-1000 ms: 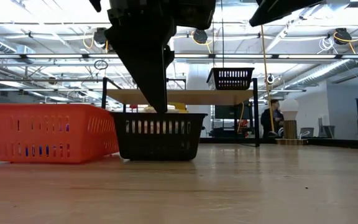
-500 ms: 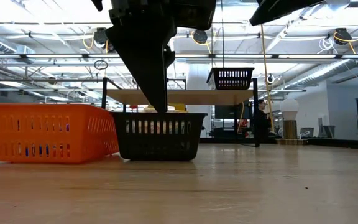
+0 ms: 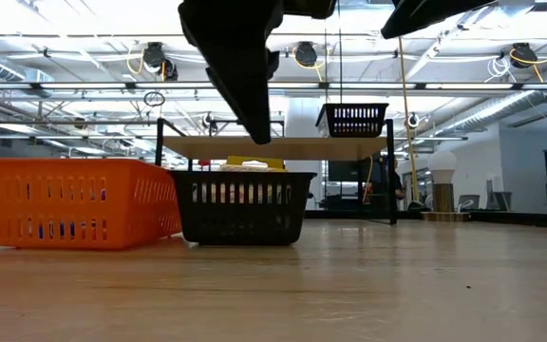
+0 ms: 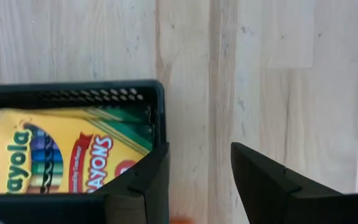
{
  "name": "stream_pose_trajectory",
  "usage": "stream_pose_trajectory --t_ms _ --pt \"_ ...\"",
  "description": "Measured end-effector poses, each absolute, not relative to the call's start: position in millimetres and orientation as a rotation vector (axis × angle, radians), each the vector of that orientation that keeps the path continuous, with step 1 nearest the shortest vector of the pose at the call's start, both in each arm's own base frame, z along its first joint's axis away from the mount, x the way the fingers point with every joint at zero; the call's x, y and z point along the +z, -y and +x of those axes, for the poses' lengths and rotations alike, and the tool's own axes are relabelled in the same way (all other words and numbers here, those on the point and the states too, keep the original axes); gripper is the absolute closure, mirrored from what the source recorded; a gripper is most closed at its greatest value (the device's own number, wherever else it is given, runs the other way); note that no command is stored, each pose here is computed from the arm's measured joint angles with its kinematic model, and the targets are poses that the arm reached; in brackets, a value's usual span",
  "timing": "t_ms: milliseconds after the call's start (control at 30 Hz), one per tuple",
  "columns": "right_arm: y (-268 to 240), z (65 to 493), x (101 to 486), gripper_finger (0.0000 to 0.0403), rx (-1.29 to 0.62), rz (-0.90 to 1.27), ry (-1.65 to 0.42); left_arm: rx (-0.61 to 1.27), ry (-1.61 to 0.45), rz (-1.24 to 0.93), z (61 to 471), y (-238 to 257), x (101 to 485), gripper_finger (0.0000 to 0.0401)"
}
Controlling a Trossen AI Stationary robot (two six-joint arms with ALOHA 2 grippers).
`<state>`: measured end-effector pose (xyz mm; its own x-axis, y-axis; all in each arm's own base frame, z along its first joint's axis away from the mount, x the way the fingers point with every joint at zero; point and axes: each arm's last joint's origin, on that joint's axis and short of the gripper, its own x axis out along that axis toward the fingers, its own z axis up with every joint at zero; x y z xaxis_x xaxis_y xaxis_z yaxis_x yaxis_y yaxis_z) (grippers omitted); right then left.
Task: Pick & Place Office Desk Supplies
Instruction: Put the black bin on the shelf
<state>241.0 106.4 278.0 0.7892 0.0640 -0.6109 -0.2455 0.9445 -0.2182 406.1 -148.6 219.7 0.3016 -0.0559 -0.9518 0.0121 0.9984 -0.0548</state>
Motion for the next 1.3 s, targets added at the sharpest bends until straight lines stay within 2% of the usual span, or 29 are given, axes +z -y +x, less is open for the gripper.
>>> stream_pose_trajectory --t_ms 667,1300 --pt "-106.4 241.0 278.0 0.0220 0.166 -0.285 -0.643 0.010 -1.290 -0.019 405.8 138.1 218.5 0.0231" --pt "-106.4 241.2 278.2 0.0220 0.166 -0.283 -0.641 0.050 -1.344 -0.033 399.3 130.9 195.3 0.0231"
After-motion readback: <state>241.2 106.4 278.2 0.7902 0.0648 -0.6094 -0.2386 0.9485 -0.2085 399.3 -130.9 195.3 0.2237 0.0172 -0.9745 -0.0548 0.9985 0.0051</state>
